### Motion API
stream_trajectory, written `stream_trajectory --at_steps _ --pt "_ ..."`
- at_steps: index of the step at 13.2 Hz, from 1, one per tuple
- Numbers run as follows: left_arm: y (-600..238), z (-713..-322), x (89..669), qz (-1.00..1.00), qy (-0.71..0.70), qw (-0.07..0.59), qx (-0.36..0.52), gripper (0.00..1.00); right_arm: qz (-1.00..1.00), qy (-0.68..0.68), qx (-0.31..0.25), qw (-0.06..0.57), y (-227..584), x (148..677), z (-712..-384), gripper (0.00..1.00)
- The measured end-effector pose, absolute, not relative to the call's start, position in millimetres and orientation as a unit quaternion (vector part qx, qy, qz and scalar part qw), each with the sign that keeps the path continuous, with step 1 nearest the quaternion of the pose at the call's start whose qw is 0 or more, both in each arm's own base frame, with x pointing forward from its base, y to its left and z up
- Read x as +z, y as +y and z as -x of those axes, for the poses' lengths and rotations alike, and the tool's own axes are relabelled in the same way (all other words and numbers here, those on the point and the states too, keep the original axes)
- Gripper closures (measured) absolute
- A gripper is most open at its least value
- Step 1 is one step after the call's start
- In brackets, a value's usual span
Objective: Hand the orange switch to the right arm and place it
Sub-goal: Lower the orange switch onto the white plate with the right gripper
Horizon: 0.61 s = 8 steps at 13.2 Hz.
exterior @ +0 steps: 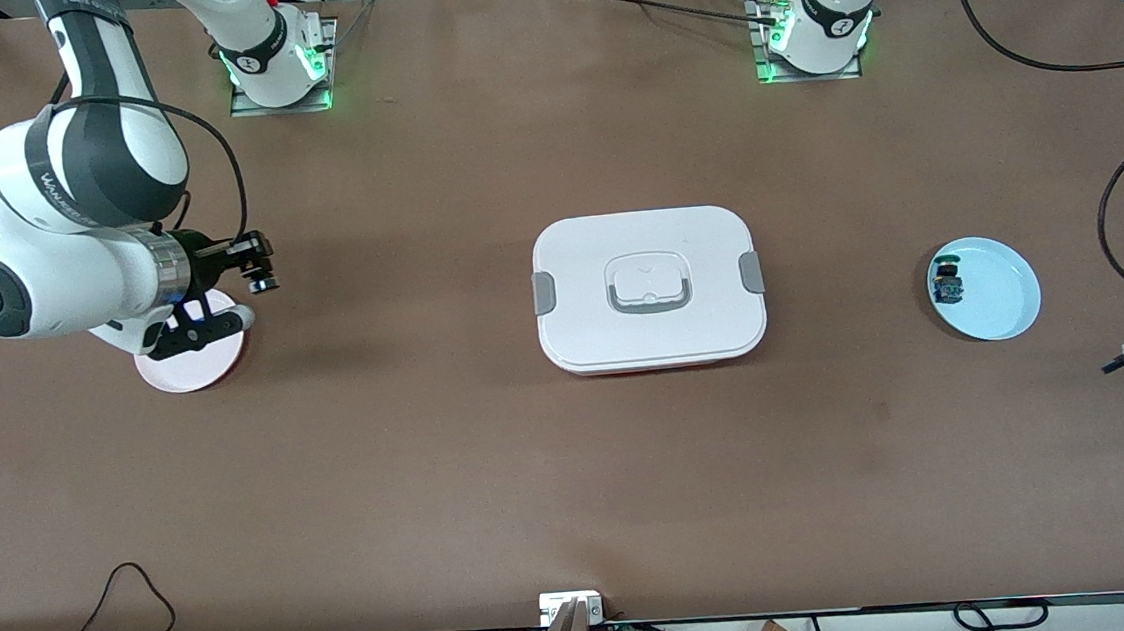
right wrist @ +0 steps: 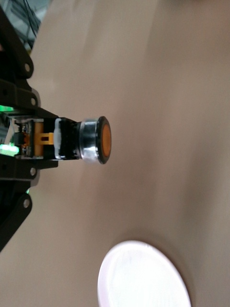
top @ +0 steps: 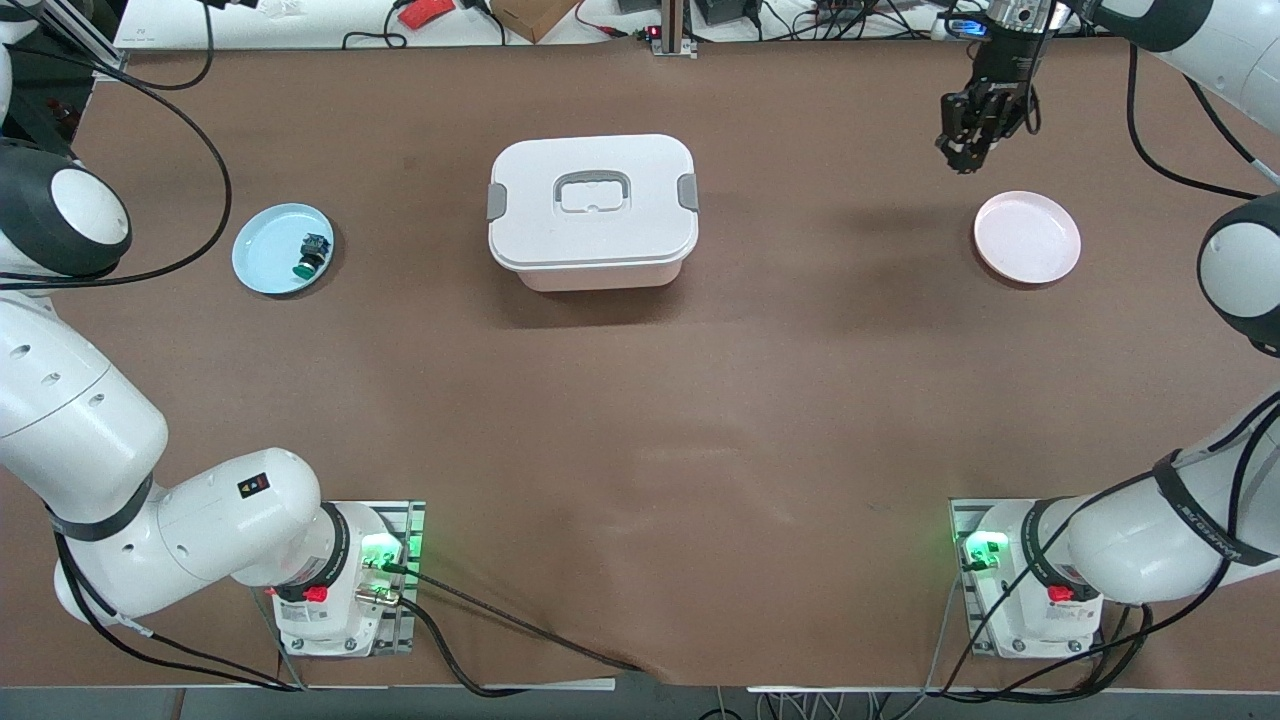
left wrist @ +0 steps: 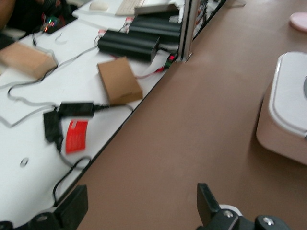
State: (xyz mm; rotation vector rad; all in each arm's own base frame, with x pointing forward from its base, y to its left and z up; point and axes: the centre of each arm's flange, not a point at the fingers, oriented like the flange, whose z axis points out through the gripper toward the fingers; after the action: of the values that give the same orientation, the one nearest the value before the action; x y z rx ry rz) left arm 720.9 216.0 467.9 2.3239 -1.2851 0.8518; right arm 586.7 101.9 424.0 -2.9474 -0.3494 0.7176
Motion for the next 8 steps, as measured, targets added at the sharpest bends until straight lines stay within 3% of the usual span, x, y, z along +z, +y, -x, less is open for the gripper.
stream_trajectory --at_steps 4,8 --pt "210.6 -707.2 526.7 -0.854 -0.449 0.100 0.245 0.00 0.962 -0.149 0.227 -0.011 68.4 422.2 -593.1 0.67" --pt "140.5 -686.6 598.9 -0.894 -0.401 0.077 0.186 0.00 0.963 -0.171 0.206 -0.023 28.0 392.2 -593.1 0.67"
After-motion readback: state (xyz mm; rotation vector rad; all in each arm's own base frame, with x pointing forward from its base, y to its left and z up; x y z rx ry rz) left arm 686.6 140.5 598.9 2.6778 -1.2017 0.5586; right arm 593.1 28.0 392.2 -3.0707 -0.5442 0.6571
